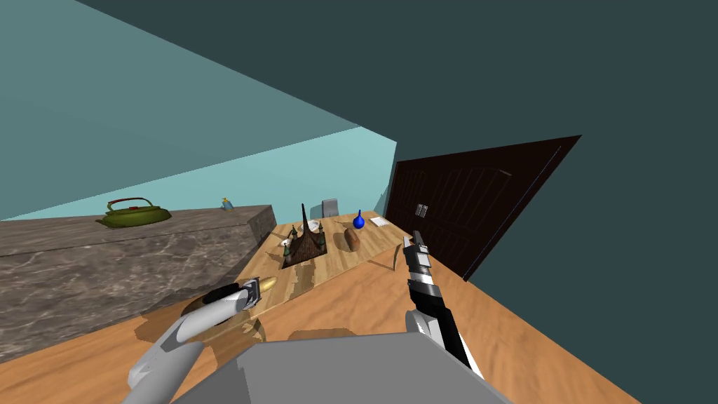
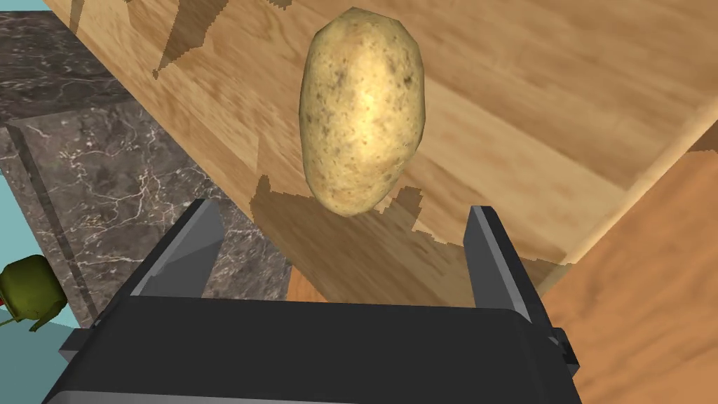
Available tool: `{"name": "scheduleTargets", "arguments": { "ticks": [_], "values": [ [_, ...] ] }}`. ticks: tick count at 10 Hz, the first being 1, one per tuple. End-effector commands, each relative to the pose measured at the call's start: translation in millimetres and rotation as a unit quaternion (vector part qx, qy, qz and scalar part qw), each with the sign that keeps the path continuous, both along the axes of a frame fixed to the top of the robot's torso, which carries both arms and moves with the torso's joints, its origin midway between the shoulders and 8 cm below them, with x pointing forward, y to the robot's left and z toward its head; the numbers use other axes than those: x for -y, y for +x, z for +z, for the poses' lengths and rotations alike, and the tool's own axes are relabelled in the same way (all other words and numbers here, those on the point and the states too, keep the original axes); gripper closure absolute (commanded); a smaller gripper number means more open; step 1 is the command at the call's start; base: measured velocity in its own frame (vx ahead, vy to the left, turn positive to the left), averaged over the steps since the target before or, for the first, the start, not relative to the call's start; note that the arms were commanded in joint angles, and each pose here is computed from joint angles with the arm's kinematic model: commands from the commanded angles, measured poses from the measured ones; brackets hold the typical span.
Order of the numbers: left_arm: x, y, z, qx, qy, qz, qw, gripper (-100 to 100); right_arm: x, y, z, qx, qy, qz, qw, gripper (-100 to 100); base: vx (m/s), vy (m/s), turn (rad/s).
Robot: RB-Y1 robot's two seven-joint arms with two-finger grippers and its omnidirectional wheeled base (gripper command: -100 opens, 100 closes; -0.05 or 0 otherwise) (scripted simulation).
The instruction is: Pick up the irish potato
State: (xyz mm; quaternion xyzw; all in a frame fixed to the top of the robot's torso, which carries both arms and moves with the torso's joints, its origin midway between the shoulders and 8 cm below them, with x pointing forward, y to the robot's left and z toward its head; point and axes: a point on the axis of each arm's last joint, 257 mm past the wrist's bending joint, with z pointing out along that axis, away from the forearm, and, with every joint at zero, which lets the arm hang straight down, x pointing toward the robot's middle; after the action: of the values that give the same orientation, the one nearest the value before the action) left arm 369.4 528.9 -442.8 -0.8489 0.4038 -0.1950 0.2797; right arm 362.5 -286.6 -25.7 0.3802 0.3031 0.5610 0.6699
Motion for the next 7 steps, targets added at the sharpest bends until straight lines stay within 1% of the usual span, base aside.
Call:
{"name": "scheduleTargets", "arguments": {
  "ticks": [1, 2, 3, 4, 5, 7],
  "values": [
    [6.8, -19, -23, -0.028, -0.023, 0.012, 0.9993, -100, 0, 0, 0, 0.0, 0.0, 0.0, 1.0, 0, 0.243, -0.003, -0.053],
    [10.1, -24, -29, -0.034, -0.029, 0.013, 0.9989, -100, 0, 0, 0, 0.0, 0.0, 0.0, 1.0, 0, 0.244, 0.042, -0.049],
    [7.3, -20, -22, -0.028, -0.023, 0.011, 0.9993, -100, 0, 0, 0, 0.0, 0.0, 0.0, 1.0, 0, 0.1, 0.026, -0.012],
    [7.7, -21, -23, -0.029, -0.025, 0.012, 0.9992, 0, 0, 0, 0, 0.0, 0.0, 0.0, 1.0, 0, 0.02, 0.004, 0.001],
    [11.3, -19, -29, -0.027, -0.024, 0.011, 0.9993, -100, 0, 0, 0, 0.0, 0.0, 0.0, 1.0, 0, 0.028, 0.024, 0.014],
    [16.0, -18, -36, -0.025, -0.024, 0.01, 0.9994, -100, 0, 0, 0, 0.0, 0.0, 0.0, 1.0, 0, 0.031, 0.041, 0.013]
  ]
}}
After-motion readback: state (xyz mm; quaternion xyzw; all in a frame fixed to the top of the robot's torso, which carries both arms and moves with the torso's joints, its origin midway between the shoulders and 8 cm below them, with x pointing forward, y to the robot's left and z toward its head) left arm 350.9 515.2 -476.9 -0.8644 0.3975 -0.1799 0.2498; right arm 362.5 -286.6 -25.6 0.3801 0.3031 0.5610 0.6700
